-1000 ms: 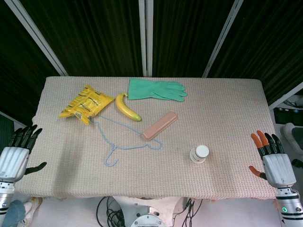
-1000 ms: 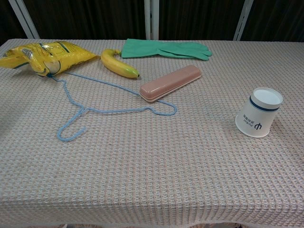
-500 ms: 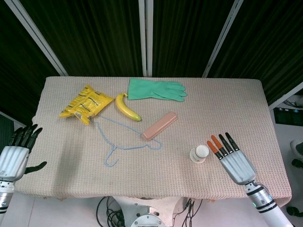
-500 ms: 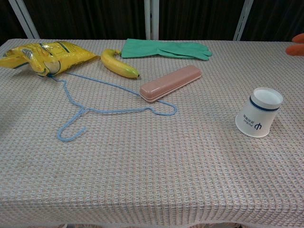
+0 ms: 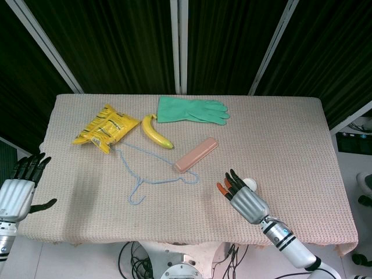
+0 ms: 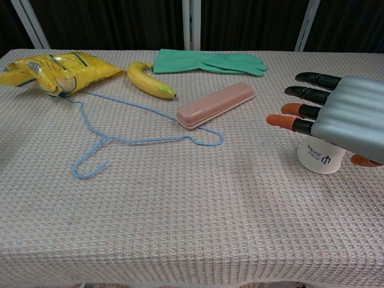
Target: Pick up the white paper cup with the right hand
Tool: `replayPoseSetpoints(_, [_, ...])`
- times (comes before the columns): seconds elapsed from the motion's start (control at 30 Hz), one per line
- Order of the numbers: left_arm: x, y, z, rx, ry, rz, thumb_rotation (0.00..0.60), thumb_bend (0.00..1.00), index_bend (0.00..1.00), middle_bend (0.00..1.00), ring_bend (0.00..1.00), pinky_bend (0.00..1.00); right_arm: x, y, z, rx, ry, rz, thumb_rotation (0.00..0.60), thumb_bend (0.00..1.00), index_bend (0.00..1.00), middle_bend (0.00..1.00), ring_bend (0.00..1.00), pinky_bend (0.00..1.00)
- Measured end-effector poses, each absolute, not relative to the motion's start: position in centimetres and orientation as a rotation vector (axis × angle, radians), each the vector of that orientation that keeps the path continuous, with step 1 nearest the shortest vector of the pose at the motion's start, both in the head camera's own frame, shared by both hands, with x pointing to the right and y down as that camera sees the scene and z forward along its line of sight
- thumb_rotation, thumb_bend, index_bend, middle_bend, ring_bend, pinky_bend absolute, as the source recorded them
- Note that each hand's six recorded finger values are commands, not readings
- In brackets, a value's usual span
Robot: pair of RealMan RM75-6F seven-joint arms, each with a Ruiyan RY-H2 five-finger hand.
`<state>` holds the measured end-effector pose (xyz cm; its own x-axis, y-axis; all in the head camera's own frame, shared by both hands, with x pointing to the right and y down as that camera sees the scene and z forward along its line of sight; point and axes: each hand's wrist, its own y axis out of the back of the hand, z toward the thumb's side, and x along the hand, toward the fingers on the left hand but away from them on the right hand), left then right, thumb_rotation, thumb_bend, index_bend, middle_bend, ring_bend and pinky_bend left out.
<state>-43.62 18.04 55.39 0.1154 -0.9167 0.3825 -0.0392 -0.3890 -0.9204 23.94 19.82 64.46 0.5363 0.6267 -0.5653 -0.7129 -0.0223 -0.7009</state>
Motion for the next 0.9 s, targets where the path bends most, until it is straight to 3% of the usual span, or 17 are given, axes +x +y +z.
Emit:
replayPoseSetpoints(0.5, [-43.7,18.0,55.4,-1.594,0.962,-1.379,0.600,0.05,0.00,0.00,0.00,0.00,24.0,19.3,65.8,-1.138,0.086,1.074,0.600,0.00,0.38,0.39,0.00,0.00])
replayPoseSetpoints(0.9, [-43.8,18.0,55.5,-1.599,0.965,-1.384,0.600,0.05,0.00,0.00,0.00,0.00,24.3,18.6,66.0,-1.108,0.050,1.070,0.600,0.05,0.61,0.53,0.11,0.00])
